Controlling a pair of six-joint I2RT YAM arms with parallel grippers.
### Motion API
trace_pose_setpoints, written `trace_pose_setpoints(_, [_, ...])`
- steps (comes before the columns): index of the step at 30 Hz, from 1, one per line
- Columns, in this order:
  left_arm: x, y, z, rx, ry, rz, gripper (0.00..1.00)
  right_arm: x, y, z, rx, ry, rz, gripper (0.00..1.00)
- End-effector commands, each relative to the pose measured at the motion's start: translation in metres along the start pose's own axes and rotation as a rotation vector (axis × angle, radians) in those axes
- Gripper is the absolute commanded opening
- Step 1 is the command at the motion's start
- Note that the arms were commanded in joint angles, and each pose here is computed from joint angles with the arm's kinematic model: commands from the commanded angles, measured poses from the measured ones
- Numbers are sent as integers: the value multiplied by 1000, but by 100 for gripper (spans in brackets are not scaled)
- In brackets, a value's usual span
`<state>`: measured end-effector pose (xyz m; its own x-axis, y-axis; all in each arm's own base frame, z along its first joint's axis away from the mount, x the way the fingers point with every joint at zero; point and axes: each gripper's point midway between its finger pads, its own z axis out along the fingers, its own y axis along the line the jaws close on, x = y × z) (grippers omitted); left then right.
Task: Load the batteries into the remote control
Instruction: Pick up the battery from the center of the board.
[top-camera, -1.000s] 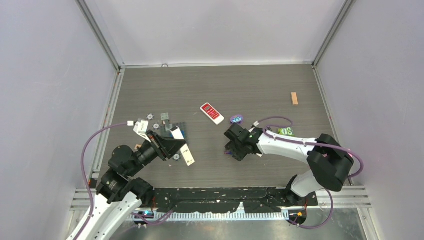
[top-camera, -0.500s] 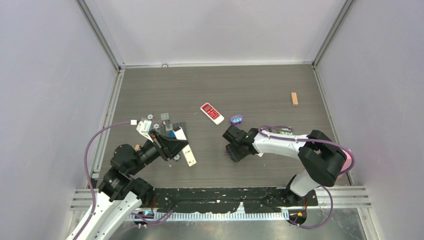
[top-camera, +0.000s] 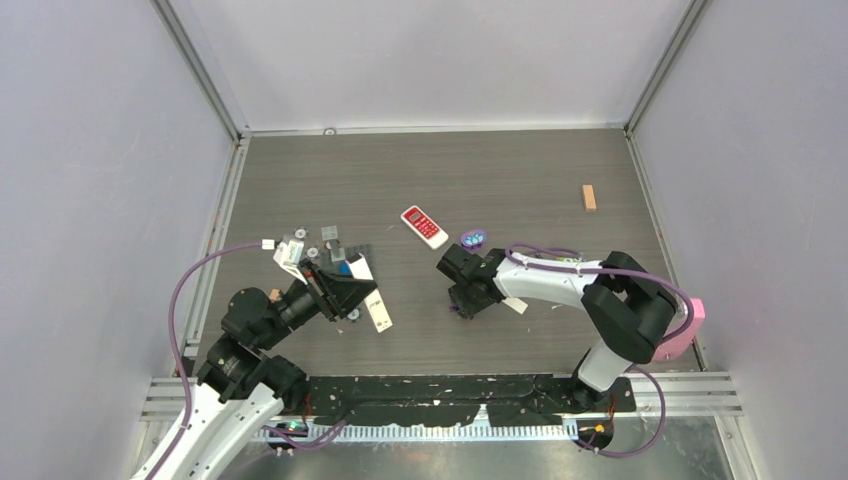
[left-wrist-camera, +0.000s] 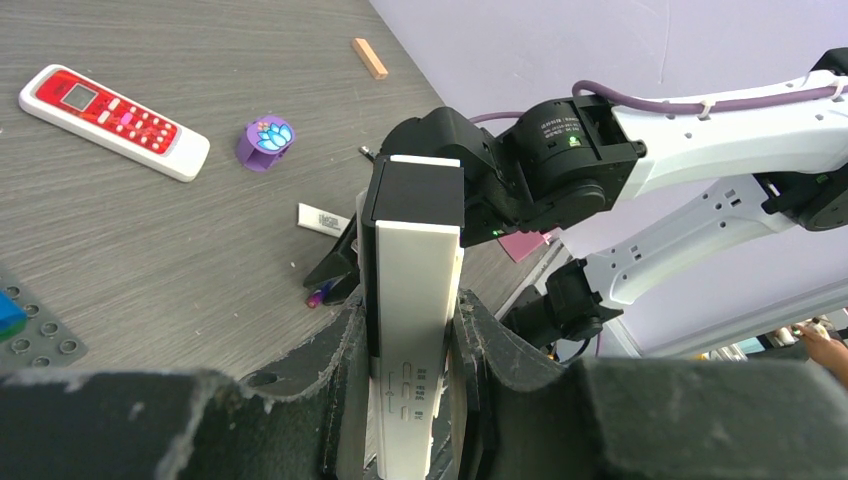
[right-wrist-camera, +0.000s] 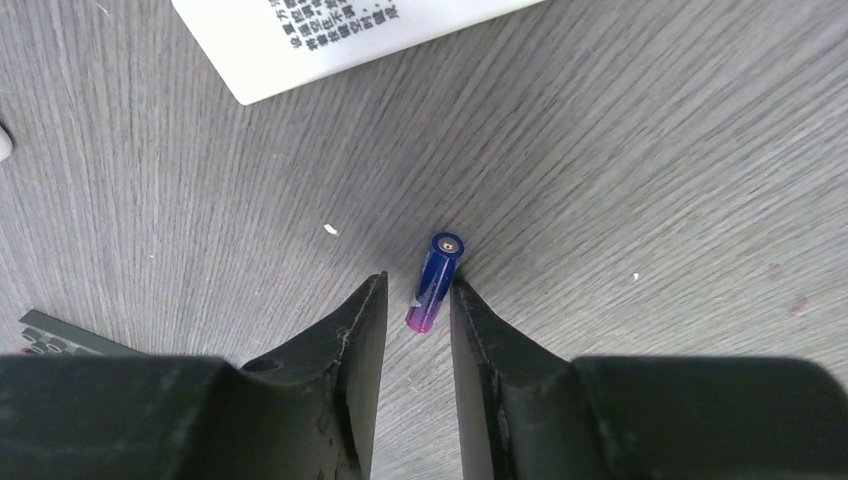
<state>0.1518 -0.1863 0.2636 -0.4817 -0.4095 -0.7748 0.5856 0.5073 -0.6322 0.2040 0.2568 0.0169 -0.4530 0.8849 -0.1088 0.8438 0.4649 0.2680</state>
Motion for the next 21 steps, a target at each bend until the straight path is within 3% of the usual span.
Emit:
trace_pose_setpoints(1, [-10,-10,1,44,-38,30,9,-13,-14,12,79,-69,-25,36])
trace_pose_setpoints(12, [-10,-8,1,35,-42,23,10,-2,-20,22,148,11,-71,8])
trace_pose_setpoints(21, [0,-3,5,28,-12,-44,9,-33,21,-28,-110,-171,-384,5])
